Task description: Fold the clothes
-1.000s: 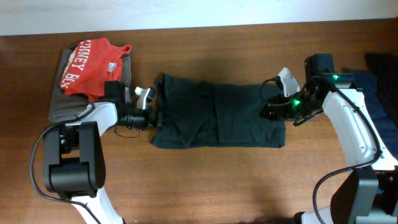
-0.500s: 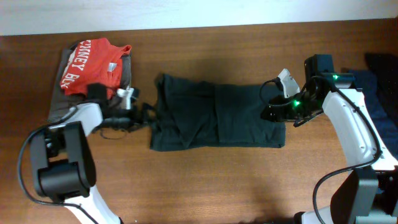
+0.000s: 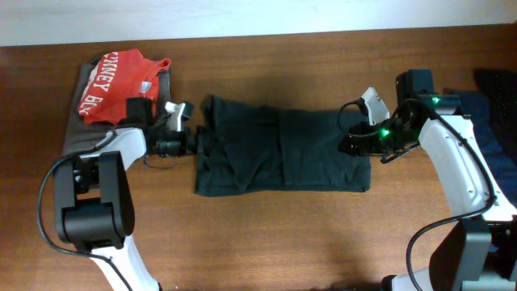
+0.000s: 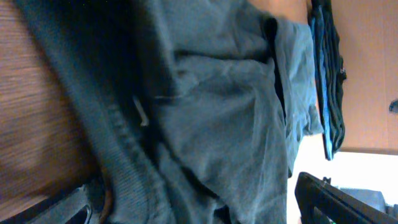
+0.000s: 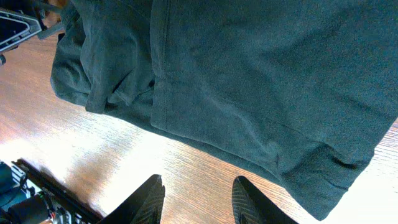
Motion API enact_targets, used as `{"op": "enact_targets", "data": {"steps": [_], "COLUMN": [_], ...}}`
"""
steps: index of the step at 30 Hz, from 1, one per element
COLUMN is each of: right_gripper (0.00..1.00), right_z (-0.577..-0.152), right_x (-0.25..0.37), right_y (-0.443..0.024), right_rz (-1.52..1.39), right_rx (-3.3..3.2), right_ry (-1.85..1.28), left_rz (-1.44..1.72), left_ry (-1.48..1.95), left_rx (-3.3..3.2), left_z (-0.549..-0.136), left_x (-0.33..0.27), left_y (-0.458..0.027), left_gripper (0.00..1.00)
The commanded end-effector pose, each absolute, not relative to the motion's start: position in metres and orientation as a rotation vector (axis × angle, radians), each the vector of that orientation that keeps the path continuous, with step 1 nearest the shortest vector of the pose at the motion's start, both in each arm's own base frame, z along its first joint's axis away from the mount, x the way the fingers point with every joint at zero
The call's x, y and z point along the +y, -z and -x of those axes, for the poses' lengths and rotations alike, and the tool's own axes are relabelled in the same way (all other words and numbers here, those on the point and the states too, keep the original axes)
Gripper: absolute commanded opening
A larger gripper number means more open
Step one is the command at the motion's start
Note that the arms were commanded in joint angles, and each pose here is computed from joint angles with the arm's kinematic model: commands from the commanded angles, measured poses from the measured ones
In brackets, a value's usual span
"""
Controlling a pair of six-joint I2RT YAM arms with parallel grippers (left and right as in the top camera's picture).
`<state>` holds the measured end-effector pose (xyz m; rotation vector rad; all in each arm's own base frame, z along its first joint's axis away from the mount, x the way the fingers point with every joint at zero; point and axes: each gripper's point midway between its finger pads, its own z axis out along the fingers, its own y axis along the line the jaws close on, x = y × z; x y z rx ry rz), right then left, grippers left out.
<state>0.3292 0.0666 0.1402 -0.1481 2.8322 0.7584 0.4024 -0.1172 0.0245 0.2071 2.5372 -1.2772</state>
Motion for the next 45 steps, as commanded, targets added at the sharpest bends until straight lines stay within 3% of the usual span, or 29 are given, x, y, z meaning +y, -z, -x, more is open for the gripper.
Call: {"op": "enact_targets", "data": {"steps": [1,17,22,24,26,33,39,45], "right_gripper": [0.40,0.35,0.35,0.35,0.35,0.35,0.34,0.34], "right_z": [-0.330,-0.327,-0.324,-0.324,-0.324,-0.322,-0.321,-0.320], "right_x": [0.065,0.066,0.066,0.066,0.066,0.066,0.066,0.066], "right_y": [-0.144,-0.144,-0.143,-0.143,-0.143,-0.143,-0.143,-0.143], "right_rz": [0.134,0.092,0.087,0.086,0.086,0.085,0.081,0.080], "right_rx": [2.827,2.846,2.859,2.860,2.861,2.866,2.874,2.874], "right_ry": [-0.750,-0.765,-0.770,-0.771,-0.771,-0.772,-0.775,-0.775], "left_rz": [-0.176,-0.444,-0.460,-0.452,-0.441,-0.386,-0.380,-0.478], "left_ry": [1.125,1.064,1.027,1.024,1.000,0.661,0.423,0.382], "left_rx": [2.822,2.842,2.857,2.856,2.879,3.067,3.053,2.916], "left_z": [-0.364,-0.352,-0.352,-0.355,-0.360,-0.392,-0.425,-0.440], "left_x": [-0.106,-0.154,-0.155,-0.155,-0.151,-0.106,-0.073,-0.091], "left_y": [0.050,0.056,0.058,0.056,0.051,-0.009,-0.100,-0.171], "left_gripper": [0.99,0.95,0.31,0.19,0.01,0.01,0.01,0.01]}}
